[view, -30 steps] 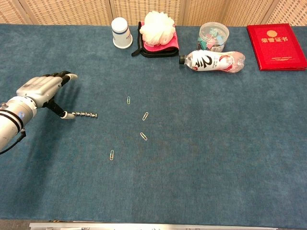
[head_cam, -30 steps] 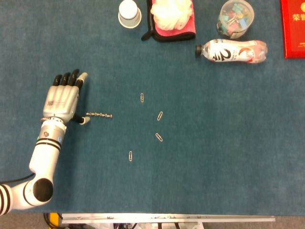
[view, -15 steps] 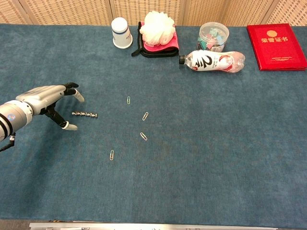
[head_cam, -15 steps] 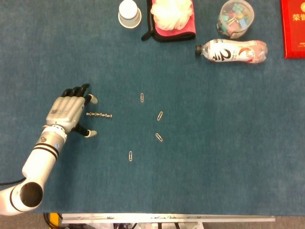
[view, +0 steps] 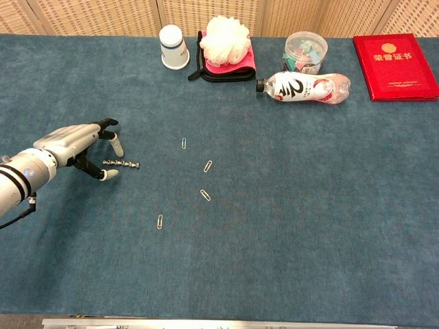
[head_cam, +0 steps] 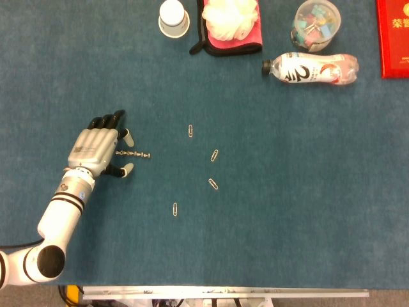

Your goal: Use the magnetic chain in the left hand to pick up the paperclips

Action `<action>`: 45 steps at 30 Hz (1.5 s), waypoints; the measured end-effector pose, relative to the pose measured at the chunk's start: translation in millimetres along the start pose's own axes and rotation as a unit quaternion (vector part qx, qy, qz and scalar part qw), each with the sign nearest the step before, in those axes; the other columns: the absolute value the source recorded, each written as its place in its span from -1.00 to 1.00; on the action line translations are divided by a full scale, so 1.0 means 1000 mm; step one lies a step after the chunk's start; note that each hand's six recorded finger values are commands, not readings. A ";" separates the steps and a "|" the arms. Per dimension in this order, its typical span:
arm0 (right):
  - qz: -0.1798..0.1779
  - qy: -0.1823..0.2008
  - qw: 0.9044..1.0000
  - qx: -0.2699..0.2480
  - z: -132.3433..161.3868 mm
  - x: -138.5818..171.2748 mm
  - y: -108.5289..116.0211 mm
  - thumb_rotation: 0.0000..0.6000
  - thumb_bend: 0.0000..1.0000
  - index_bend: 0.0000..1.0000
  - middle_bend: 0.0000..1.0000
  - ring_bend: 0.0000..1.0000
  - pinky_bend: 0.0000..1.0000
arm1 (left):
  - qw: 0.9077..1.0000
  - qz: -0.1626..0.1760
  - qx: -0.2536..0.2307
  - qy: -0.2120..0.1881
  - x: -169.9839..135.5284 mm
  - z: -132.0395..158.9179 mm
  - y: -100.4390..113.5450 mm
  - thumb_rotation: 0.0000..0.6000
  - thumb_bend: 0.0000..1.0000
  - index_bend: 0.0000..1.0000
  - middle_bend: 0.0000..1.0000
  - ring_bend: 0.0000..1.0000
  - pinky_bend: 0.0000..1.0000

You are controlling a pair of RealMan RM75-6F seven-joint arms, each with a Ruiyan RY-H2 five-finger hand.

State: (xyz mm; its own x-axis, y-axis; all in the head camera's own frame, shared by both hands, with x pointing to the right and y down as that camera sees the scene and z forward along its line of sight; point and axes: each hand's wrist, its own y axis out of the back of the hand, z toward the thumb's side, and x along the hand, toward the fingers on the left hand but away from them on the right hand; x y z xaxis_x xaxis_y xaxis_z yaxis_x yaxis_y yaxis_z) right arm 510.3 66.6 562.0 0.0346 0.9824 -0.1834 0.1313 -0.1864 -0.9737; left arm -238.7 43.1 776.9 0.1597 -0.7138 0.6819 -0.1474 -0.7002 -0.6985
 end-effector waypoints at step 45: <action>0.001 0.000 1.000 0.000 0.000 0.000 0.000 1.00 -1.00 -0.94 -0.84 -0.88 -0.34 | 0.984 0.048 0.172 -0.015 -0.016 0.007 0.009 1.00 -0.26 -0.29 -1.00 -1.00 -0.90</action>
State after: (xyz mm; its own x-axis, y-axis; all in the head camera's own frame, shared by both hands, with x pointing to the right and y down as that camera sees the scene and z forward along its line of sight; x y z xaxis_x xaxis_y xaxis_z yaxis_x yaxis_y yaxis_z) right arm 510.1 66.4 562.2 0.0341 0.9822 -0.1849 0.1307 -0.1878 -0.9735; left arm -236.2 48.0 757.9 0.1903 -0.7727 0.6055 0.1758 -0.5800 -0.7954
